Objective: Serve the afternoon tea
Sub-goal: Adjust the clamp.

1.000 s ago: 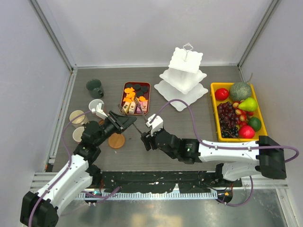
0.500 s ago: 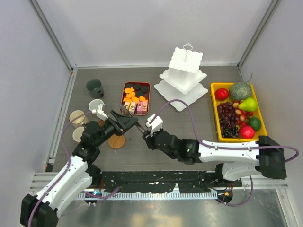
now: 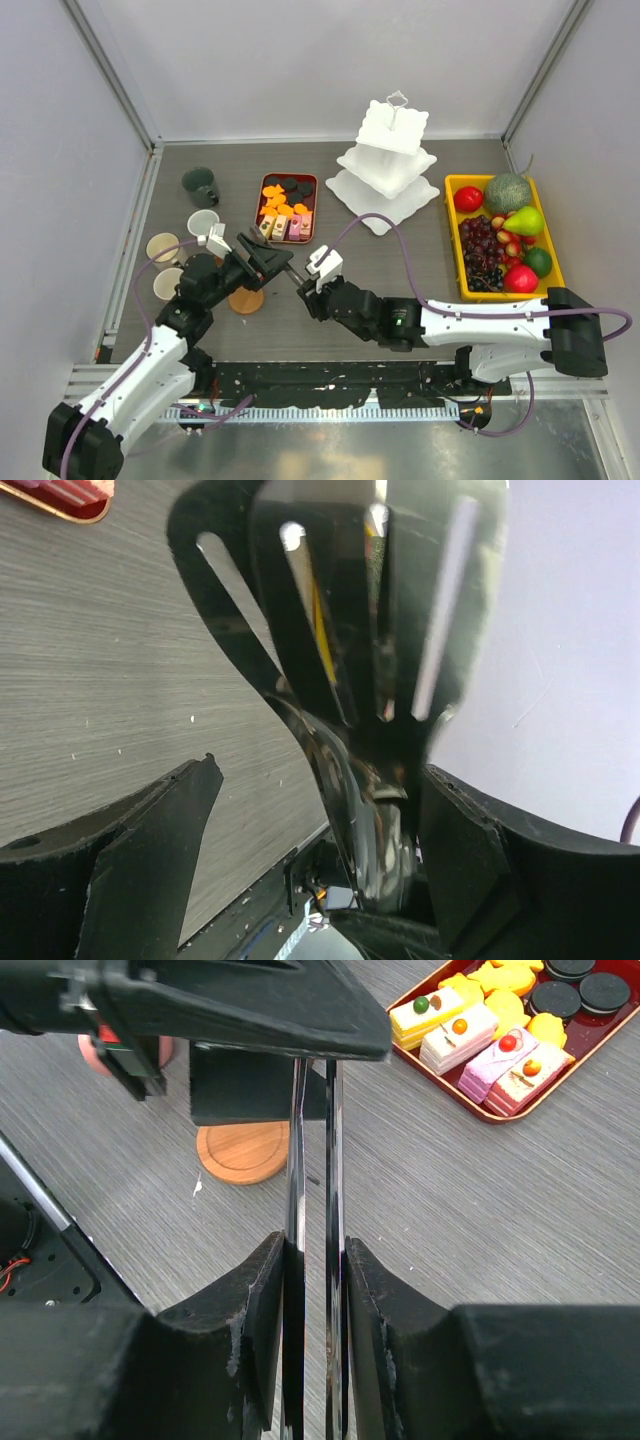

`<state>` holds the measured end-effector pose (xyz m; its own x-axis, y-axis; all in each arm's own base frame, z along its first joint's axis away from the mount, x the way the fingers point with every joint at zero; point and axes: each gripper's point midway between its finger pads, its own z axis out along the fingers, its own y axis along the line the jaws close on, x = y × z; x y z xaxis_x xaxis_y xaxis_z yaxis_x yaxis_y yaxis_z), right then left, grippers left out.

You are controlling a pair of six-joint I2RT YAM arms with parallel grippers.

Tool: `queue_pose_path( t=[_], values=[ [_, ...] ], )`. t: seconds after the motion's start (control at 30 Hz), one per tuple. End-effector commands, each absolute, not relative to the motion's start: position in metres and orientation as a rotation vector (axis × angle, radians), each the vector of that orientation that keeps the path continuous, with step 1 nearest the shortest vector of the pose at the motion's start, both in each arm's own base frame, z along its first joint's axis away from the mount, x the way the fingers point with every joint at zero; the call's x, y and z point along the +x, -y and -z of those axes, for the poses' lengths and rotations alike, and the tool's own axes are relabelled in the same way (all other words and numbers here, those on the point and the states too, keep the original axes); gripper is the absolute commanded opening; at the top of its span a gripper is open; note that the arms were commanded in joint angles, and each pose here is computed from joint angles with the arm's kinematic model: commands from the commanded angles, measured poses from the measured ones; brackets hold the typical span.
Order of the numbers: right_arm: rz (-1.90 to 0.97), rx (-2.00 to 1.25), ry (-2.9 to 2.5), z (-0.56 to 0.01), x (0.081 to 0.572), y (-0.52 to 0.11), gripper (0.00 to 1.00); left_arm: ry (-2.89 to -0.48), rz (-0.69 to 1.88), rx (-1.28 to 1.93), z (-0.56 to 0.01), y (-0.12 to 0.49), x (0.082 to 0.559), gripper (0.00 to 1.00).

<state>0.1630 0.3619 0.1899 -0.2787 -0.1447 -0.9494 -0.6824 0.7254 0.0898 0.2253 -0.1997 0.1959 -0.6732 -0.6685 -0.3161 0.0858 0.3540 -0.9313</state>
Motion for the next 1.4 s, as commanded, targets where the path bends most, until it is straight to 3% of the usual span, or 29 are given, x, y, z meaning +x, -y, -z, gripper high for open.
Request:
queue_pose_path(
  t=[0.0,0.27,0.47,0.53,0.87,1.13,1.37],
  values=[
    [-0.667,-0.58,-1.738,-0.22,0.161,-0.368,0.33,-1.83,1.467,-0.465,-0.229,0.208,0.232,0.84],
    [-0.658,-0.56,-1.759,-0.213,0.161,-0.364,0.33,-1.8,1.475,-0.486,-0.229,0.206,0.232,0.47],
    [-0.674,-0.55,-1.764,-0.216,0.16,-0.366,0.34,-1.8,1.495,-0.489,-0.229,0.207,0.23,0.12],
    [-0.666,-0.547,-1.777,-0.216,0.161,-0.367,0.41,-1.799,1.496,-0.487,-0.229,0.207,0.229,0.0],
    [-0.608,-0.586,-1.826,-0.219,0.163,-0.379,0.55,-1.79,1.513,-0.478,-0.231,0.207,0.227,0.0],
    [-0.555,-0.66,-1.868,-0.21,0.164,-0.385,0.56,-1.784,1.535,-0.51,-0.232,0.206,0.224,0.0],
    [-0.586,-0.7,-1.873,-0.207,0.158,-0.385,0.5,-1.759,1.595,-0.554,-0.231,0.207,0.224,0.0]
  ],
)
